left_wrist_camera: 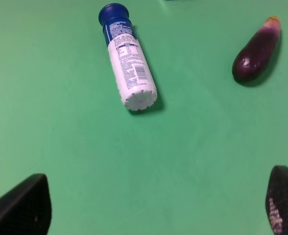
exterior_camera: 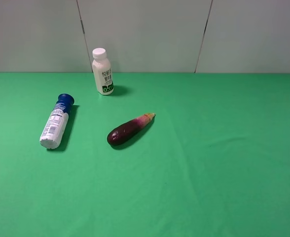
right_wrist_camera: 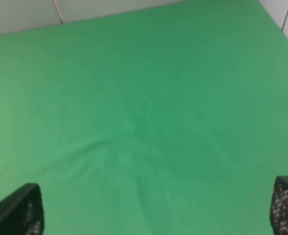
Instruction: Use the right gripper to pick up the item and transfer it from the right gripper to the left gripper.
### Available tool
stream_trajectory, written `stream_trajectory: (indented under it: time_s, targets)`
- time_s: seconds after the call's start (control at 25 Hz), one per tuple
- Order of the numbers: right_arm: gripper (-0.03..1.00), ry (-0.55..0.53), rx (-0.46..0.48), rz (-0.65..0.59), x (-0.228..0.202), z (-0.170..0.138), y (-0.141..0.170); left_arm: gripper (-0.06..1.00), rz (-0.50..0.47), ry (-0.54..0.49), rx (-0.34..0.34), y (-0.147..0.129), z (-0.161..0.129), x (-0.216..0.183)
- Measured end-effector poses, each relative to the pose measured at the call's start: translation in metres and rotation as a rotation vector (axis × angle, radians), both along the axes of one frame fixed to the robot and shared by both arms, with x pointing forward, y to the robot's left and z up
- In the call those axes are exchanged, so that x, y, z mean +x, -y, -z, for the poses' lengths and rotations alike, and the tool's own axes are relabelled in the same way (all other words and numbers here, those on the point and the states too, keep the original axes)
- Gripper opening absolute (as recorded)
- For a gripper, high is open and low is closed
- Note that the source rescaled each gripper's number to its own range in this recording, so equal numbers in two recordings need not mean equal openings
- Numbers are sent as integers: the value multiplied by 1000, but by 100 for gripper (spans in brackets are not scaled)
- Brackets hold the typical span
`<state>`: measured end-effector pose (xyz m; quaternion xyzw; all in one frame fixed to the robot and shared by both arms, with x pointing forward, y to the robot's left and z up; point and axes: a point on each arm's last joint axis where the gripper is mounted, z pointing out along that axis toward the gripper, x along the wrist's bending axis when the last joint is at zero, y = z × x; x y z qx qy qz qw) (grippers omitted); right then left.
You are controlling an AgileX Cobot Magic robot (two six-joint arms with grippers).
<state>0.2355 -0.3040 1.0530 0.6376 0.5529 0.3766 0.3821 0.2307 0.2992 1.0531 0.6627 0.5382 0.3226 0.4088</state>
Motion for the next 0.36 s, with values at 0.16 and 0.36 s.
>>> stream_trajectory:
  time_s: [0.16, 0.36]
  targets:
    - [100, 0, 0, 0, 0, 0, 0, 90, -37, 0, 2, 0, 0, 0]
    - [100, 0, 0, 0, 0, 0, 0, 90, -47, 1, 4, 0, 0, 0]
